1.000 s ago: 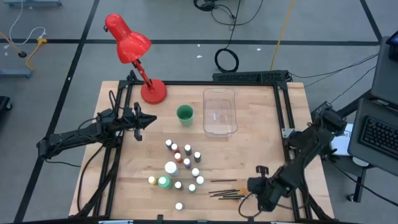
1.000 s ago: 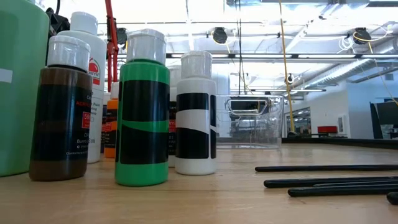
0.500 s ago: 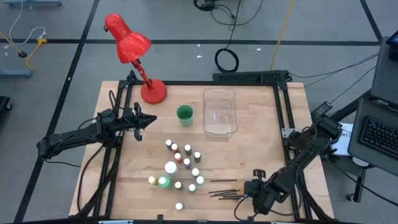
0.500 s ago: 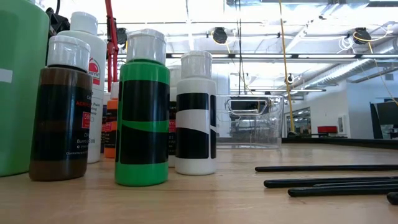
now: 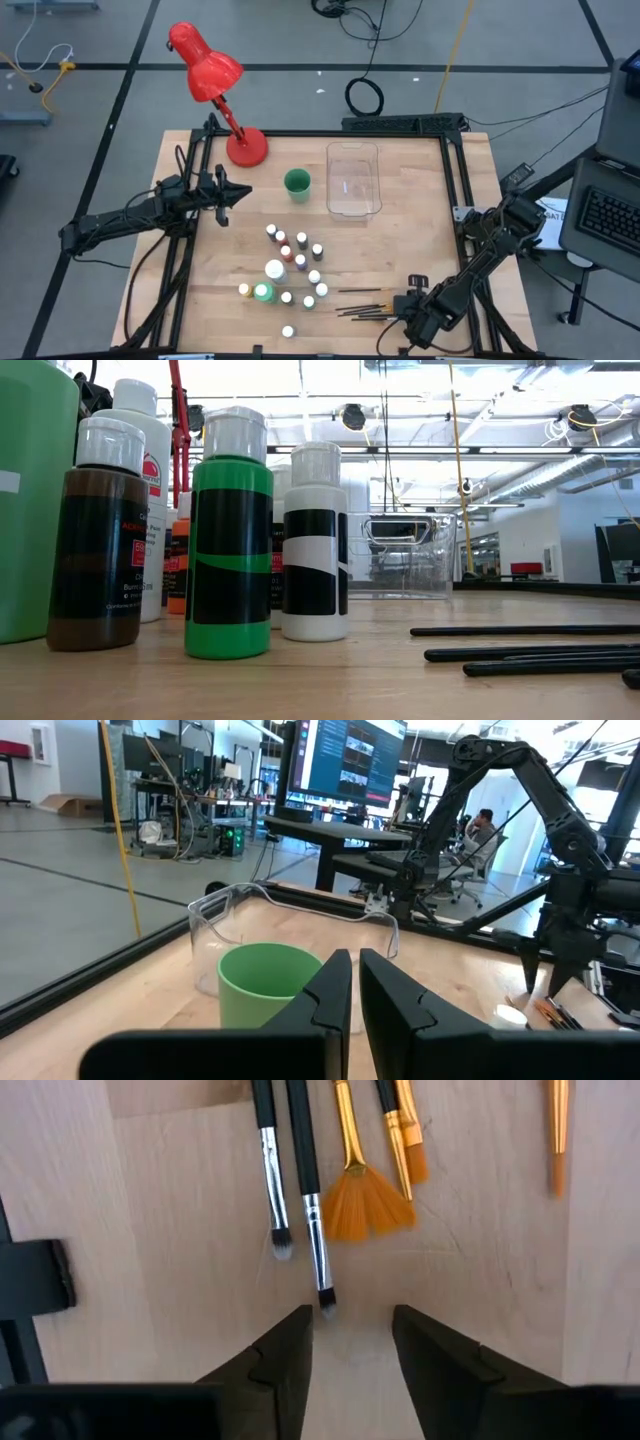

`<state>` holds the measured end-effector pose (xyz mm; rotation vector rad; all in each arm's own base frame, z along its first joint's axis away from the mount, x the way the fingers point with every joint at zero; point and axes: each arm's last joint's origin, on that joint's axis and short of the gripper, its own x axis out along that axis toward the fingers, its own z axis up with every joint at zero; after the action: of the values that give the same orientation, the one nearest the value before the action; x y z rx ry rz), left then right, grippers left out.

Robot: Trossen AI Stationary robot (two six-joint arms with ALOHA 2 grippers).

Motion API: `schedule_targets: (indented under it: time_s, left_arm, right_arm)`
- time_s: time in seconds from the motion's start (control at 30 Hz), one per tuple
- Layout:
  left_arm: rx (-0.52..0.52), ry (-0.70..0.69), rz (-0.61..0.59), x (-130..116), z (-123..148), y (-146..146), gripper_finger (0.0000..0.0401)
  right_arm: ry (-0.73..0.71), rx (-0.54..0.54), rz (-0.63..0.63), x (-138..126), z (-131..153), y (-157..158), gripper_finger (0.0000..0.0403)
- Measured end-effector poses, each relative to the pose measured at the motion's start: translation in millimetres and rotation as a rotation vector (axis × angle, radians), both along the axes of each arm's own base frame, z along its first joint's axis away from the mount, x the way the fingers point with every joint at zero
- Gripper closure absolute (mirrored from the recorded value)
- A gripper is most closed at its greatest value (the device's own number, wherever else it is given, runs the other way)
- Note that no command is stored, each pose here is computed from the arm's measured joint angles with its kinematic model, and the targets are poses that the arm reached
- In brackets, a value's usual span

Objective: Pick & Place Paint Supplies
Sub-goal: Put the black paint brush into the green cup

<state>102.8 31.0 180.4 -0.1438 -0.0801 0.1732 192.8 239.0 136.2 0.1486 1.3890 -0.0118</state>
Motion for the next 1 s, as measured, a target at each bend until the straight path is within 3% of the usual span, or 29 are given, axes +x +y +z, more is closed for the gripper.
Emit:
schedule_targets:
  time_s: [0.33,0.63,1.0]
  left_arm:
    - [0.000,0.000,0.000,0.0,0.0,0.0,0.0375]
    - [0.000,0.000,0.000,0.0,0.0,0.0,0.0375]
    - [0.000,0.000,0.000,0.0,0.0,0.0,0.0375]
  right_arm:
    - [-0.065,-0.015,0.078,0.1,-0.6,4.1,0.0280]
    - [-0.080,-0.021,0.072,-0.2,-3.3,3.0,0.0284]
    - [-0.090,-0.030,0.057,-5.1,-6.3,4.0,0.0396]
